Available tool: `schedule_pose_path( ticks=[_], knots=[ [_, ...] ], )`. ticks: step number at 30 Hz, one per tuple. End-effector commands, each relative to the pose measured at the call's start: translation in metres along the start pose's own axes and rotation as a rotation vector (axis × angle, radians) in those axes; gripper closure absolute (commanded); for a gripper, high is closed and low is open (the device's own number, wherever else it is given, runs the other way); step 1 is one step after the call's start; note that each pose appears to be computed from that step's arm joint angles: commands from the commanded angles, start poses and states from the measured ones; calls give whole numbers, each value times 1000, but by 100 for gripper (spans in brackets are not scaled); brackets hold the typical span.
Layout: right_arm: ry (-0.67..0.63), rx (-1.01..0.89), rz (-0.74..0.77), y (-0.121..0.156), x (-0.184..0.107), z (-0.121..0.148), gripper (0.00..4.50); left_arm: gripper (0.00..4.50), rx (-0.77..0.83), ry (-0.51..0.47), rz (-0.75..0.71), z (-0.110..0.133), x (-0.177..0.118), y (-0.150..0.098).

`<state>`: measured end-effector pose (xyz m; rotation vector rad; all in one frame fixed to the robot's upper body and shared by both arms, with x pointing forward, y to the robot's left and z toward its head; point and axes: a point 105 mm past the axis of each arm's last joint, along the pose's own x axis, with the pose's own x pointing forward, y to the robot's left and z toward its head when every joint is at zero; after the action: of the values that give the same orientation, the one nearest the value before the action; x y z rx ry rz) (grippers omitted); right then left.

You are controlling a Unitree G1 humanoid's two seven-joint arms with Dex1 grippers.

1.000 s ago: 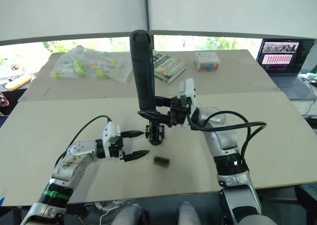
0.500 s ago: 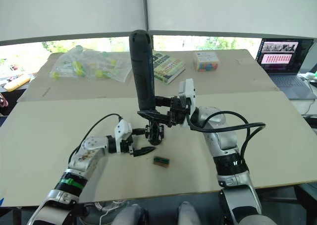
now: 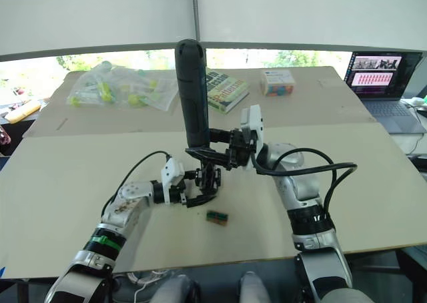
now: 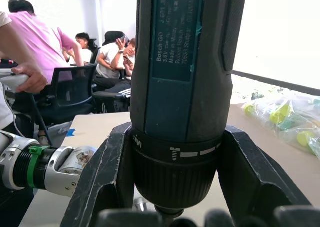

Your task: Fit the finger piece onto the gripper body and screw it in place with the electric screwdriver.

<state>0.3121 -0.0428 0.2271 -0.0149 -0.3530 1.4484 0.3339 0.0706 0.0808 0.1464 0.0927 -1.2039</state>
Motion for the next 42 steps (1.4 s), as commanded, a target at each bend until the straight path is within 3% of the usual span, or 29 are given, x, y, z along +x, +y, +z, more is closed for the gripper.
schedule_pose_path(
  ticks=[1,4,7,10,11,24,42],
  knots=[
    [-22,-59,3,-2,1,14,254,0,31,-11,-12,9,4,2],
    [-21,-60,2,-2,1,14,254,0,27,-14,-18,8,6,1],
    [-21,-59,0,-2,1,14,254,79,23,-15,-22,7,8,0],
    [-19,-58,-1,-2,0,14,254,211,22,-11,-23,6,10,0],
    [-19,-58,-1,-1,0,14,254,218,21,-9,-22,5,11,-1],
    [11,-41,-8,-2,-1,6,254,218,44,2,-36,2,12,-5],
    [158,11,-40,0,-11,-35,254,218,52,51,-21,0,9,-1]
  ],
)
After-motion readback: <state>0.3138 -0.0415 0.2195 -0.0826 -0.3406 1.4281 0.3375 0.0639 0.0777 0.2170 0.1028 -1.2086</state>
